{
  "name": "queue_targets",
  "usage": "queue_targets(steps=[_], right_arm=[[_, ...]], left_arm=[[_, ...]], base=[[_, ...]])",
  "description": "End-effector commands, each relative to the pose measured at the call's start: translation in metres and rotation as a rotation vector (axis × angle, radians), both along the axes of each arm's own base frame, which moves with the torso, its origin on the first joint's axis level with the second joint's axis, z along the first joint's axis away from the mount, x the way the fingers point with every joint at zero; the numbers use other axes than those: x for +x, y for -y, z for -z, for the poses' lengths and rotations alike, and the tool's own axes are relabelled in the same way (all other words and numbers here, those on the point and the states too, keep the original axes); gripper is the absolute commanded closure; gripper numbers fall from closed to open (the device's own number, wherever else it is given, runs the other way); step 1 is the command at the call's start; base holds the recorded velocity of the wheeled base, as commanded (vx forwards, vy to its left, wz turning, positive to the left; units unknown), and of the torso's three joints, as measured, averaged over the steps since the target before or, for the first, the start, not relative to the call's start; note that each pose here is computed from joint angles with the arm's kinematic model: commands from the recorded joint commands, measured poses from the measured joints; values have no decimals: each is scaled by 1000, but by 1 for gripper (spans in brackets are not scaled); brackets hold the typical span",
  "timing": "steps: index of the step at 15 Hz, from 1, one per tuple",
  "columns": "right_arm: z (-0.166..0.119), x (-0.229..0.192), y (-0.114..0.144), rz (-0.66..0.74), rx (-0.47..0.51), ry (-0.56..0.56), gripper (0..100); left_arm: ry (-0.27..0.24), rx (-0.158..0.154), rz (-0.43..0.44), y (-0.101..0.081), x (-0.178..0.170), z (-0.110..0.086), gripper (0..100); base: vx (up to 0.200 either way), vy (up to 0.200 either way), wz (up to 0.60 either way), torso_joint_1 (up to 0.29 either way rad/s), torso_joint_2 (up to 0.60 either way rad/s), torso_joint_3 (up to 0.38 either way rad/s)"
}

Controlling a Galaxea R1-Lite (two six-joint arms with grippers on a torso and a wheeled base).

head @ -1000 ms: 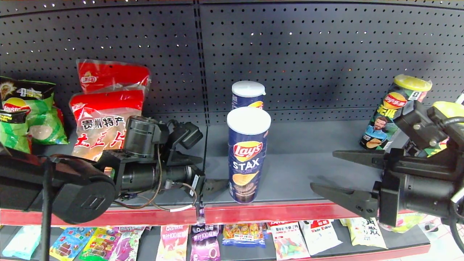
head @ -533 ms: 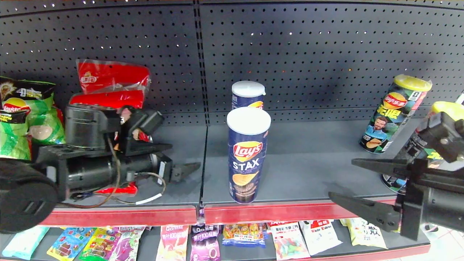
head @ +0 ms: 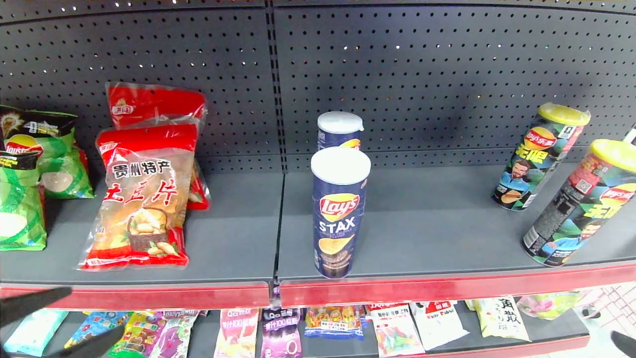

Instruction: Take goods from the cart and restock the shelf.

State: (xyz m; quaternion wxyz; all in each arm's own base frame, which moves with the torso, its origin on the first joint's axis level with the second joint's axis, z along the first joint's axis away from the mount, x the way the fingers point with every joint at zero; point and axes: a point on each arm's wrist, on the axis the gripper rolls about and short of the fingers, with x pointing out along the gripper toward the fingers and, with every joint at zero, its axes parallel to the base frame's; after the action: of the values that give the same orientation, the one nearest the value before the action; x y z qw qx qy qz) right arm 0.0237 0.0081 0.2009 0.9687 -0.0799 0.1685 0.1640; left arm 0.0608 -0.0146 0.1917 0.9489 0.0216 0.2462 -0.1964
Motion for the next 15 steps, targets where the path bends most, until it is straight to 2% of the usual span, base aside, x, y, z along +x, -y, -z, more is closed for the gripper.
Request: queue_targets(steps=[1, 2, 3, 4, 5, 7, 8, 9, 10, 12, 13, 15], right_arm=[[30, -67, 26, 201, 4, 112, 0], [41, -78, 28, 273, -17, 114, 0], [50, -81, 26, 364, -39, 100, 0], [55, -80, 25, 399, -46, 89, 0], [73, -77, 20, 467, -61, 52, 0], [93, -70, 19, 473, -42, 61, 0], [108, -52, 17, 484, 38, 149, 0], [113, -46, 16, 472, 68, 199, 0], [113, -43, 14, 402, 96, 246, 0], [116, -41, 13, 381, 105, 255, 0], [117, -39, 13, 365, 121, 296, 0], [119, -39, 9, 218, 147, 287, 0]], left_arm=[[92, 27, -143, -17, -113, 54, 0], [136, 33, -173, -19, -123, 72, 0], [124, 15, -213, -20, -122, 78, 0], [116, -12, -248, -20, -121, 79, 0], [113, -61, -296, -20, -114, 86, 0], [195, -82, -311, -18, -99, 95, 0], [283, -85, -296, -17, -89, 100, 0], [314, -84, -284, -17, -87, 102, 0], [349, -87, -277, -16, -84, 104, 0], [430, -68, -277, -16, -77, 112, 0], [406, -56, -292, -16, -77, 115, 0], [412, -53, -290, -16, -77, 114, 0]], base=[[0, 0, 0, 0, 0, 0], [0, 0, 0, 0, 0, 0], [0, 0, 0, 0, 0, 0], [0, 0, 0, 0, 0, 0], [0, 0, 0, 0, 0, 0], [0, 0, 0, 0, 0, 0], [0, 0, 0, 0, 0, 0], [0, 0, 0, 0, 0, 0], [0, 0, 0, 0, 0, 0], [0, 0, 0, 0, 0, 0], [0, 0, 0, 0, 0, 0], [0, 0, 0, 0, 0, 0]])
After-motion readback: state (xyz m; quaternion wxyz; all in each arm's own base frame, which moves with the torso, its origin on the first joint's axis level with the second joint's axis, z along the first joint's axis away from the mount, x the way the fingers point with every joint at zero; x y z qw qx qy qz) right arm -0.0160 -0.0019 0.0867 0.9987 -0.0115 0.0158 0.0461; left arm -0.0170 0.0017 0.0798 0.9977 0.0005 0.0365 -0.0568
